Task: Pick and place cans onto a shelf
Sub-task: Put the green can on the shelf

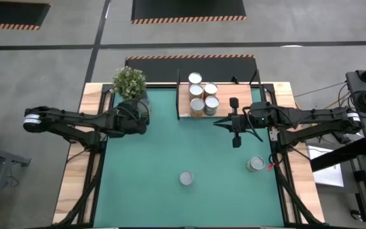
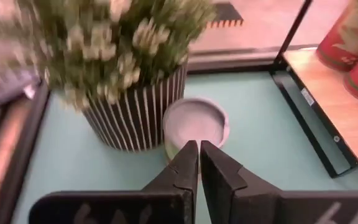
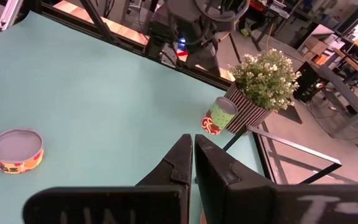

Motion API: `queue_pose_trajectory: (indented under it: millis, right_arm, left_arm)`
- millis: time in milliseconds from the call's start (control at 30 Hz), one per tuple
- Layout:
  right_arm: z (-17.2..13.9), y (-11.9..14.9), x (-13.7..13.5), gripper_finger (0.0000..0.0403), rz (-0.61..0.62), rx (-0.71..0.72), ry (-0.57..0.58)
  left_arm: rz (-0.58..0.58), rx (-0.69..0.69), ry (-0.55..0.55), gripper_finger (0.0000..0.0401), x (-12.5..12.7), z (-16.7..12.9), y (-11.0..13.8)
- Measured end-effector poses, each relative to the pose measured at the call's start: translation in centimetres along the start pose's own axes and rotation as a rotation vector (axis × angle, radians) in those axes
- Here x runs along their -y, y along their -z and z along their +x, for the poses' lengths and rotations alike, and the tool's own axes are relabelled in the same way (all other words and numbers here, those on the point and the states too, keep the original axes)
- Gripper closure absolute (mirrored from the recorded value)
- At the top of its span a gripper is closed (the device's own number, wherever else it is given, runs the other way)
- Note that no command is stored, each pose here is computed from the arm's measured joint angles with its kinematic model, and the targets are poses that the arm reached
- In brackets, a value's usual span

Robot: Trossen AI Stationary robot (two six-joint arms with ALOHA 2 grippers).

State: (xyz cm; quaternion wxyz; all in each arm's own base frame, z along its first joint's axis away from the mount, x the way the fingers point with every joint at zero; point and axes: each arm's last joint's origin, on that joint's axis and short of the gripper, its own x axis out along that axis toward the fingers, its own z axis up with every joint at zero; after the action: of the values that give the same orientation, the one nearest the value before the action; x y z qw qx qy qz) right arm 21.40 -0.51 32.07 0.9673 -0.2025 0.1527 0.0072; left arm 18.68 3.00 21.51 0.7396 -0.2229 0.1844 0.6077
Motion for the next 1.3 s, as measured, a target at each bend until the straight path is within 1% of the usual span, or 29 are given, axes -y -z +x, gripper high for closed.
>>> queue_pose_trajectory:
  millis: [67,133,233,300,500,633,767,867,1067,1300]
  right_arm:
    - [0.0,0.0,0.0,0.0394,0.000,0.000,0.000]
    - [0.0,0.0,0.0,0.0394,0.000,0.000,0.000]
    - [0.0,0.0,0.0,0.0394,-0.002,0.000,0.000]
    - [0.0,0.0,0.0,0.0394,-0.006,0.000,0.000]
    - [0.0,0.0,0.0,0.0394,-0.008,-0.001,0.000]
    - [0.0,0.0,0.0,0.0394,-0.009,-0.001,0.000]
    - [0.0,0.0,0.0,0.0394,-0.009,-0.001,0.000]
    - [0.0,0.0,0.0,0.0394,-0.009,-0.002,-0.001]
    - [0.0,0.0,0.0,0.0394,-0.010,-0.002,-0.001]
    - [0.0,0.0,0.0,0.0394,-0.011,-0.003,-0.001]
  left_arm:
    - [-0.038,-0.030,0.019,0.0401,-0.4,0.6,0.2]
    - [-0.058,-0.026,0.059,0.0401,-0.3,1.2,0.4]
    - [-0.069,0.012,0.106,0.0401,0.2,2.0,0.3]
    - [-0.060,0.009,0.116,0.0401,0.3,2.7,0.3]
    - [-0.073,-0.088,0.080,0.0401,-0.3,4.8,0.5]
    - [-0.082,-0.151,0.099,0.0401,-0.2,5.5,-0.1]
    - [-0.059,-0.137,0.107,0.0401,0.2,5.6,-1.0]
    - [-0.037,-0.112,0.071,0.0401,0.1,5.9,-1.3]
    - [-0.007,-0.124,0.020,0.0401,0.3,7.1,-0.4]
    - [-0.004,-0.163,0.016,0.0401,1.1,7.9,0.3]
